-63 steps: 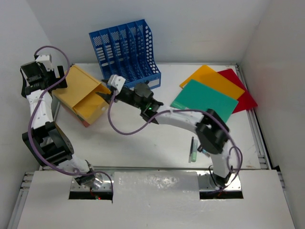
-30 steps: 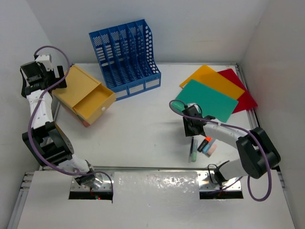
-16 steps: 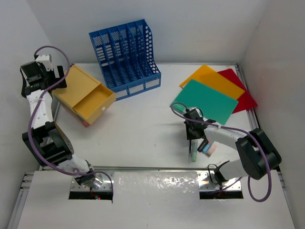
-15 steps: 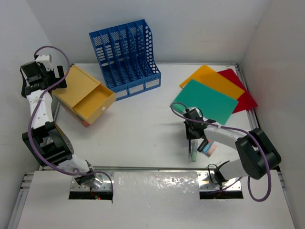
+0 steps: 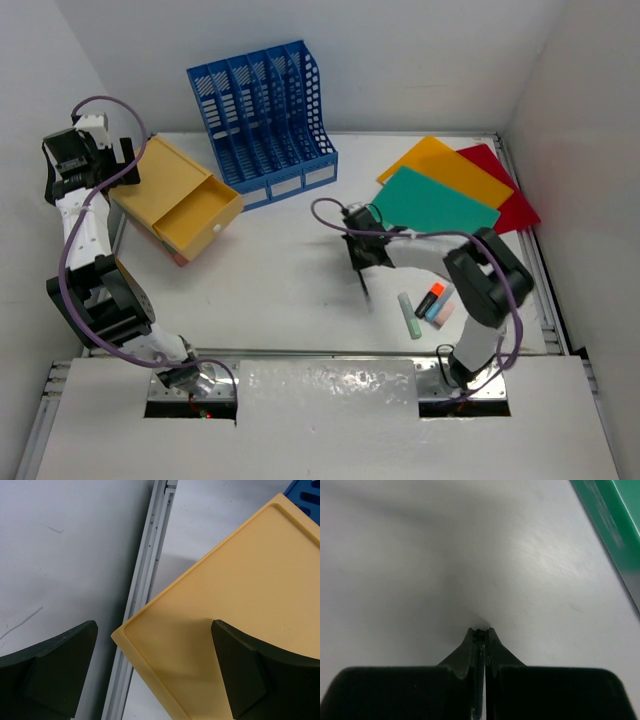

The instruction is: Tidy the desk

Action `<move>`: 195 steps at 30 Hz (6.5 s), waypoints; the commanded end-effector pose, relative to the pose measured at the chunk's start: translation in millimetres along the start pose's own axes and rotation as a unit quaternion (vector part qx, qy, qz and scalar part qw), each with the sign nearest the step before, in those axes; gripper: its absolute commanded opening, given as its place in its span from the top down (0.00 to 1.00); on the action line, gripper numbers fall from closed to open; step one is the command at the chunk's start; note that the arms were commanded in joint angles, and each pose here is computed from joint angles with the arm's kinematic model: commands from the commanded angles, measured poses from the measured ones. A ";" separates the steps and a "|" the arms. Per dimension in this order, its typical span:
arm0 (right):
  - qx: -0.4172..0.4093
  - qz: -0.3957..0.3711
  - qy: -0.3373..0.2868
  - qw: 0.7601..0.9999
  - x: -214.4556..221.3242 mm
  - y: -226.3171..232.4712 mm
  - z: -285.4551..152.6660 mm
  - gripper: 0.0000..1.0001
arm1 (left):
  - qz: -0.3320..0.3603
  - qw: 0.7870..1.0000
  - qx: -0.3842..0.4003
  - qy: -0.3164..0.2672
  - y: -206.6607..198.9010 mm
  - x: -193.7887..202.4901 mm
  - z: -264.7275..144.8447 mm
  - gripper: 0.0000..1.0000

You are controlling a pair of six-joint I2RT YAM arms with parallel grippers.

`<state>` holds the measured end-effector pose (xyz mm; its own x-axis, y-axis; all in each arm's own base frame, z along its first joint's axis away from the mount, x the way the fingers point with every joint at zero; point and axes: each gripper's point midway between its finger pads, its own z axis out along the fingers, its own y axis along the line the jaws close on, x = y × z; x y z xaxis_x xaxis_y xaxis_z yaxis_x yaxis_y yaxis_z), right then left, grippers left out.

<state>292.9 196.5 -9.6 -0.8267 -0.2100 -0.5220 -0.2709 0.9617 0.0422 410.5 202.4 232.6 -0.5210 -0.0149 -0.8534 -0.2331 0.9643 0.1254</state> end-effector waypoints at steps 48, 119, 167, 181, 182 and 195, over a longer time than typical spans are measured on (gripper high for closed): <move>-0.383 -0.322 -0.618 0.606 -276.2 297.5 -261.2 1.00 | 0.006 1.000 0.000 -0.010 -0.6 -13.6 -9.3 0.03; -0.343 -0.116 -0.461 0.810 -259.3 390.1 -57.1 1.00 | 0.015 1.000 0.001 0.001 0.1 -4.2 7.1 0.03; -0.307 -0.136 -0.464 0.819 -241.2 396.2 -2.3 0.73 | 0.015 1.000 0.015 0.013 -3.0 5.0 21.6 0.03; -0.296 -0.153 -0.451 0.828 -214.1 370.5 -9.9 1.00 | 0.015 1.000 0.005 0.014 1.0 4.2 21.0 0.03; -0.300 -0.152 -0.460 0.822 -218.4 368.6 -26.9 1.00 | 0.014 1.000 0.003 0.015 1.4 4.8 21.4 0.03; -0.327 -0.170 -0.427 0.826 -154.2 332.9 -61.3 0.70 | 0.008 1.000 0.002 0.018 0.9 6.4 22.9 0.03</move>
<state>305.7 532.3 97.3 -0.1142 -0.0531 -0.9920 -0.8345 0.5470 0.0668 427.1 212.4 232.3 -0.5046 0.0140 -0.8632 -0.2276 0.9624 0.1486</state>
